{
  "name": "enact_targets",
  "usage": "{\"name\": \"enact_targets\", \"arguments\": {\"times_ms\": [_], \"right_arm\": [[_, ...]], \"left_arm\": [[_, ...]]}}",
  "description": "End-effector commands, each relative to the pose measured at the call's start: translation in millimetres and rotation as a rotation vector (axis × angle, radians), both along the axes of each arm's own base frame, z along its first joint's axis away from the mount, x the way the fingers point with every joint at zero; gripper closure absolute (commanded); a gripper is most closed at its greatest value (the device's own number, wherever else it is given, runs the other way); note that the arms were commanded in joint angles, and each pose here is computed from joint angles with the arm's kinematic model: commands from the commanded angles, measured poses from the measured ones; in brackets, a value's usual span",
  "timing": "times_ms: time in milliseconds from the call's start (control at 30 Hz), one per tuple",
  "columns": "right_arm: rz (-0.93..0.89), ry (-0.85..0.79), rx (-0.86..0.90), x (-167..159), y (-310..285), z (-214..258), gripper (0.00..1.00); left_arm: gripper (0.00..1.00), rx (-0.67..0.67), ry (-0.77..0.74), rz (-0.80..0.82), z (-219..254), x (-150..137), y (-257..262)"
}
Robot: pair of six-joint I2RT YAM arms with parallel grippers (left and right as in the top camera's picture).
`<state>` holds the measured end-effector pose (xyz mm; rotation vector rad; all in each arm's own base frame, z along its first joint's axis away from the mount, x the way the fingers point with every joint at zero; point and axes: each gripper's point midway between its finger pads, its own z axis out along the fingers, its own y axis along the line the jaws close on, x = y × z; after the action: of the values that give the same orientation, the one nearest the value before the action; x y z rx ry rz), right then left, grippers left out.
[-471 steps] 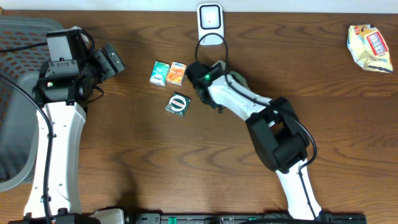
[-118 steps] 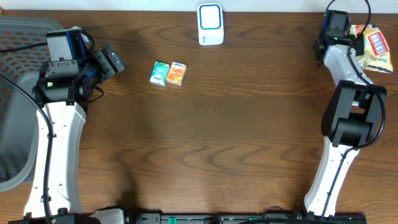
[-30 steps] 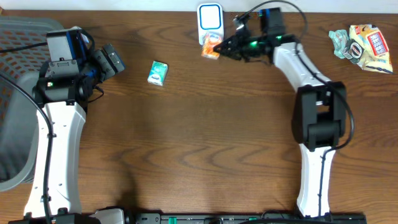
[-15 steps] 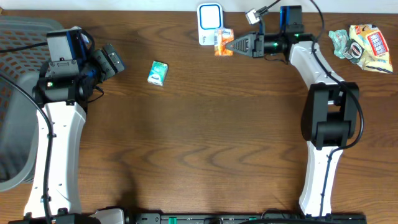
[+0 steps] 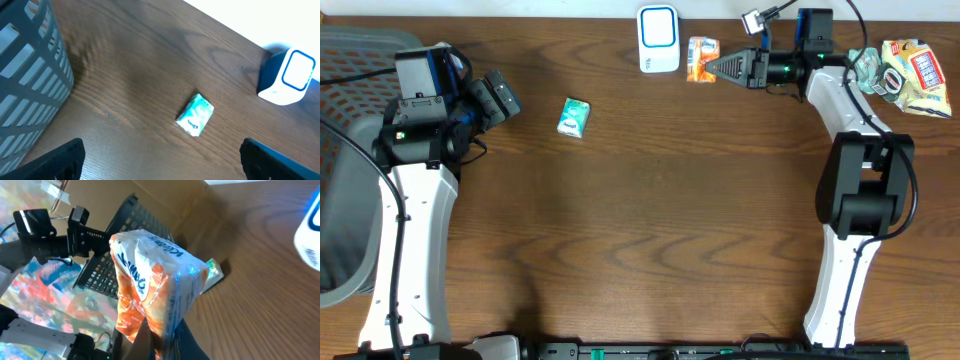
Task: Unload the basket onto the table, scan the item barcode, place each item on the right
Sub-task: 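Lift the orange Kleenex pack and hold it before the scanner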
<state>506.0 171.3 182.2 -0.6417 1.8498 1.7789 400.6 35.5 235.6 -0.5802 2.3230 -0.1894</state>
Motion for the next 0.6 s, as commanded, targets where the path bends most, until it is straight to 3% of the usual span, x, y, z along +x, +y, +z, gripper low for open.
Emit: {"name": "enact_targets", "arguments": {"times_ms": [0, 200, 567], "right_arm": [[0.070, -0.072, 0.024, -13.9, 24.4, 14.3, 0.99], [0.123, -0.155, 0.029, -22.2, 49.9, 17.0, 0.99], [0.129, -0.129, 0.031, -8.0, 55.9, 41.9, 0.99]], "left_arm": [[0.02, 0.012, 0.001, 0.008, 0.7, -0.1, 2.9], [0.02, 0.012, 0.001, 0.008, 0.7, -0.1, 2.9], [0.02, 0.012, 0.001, 0.008, 0.7, -0.1, 2.9]]}}
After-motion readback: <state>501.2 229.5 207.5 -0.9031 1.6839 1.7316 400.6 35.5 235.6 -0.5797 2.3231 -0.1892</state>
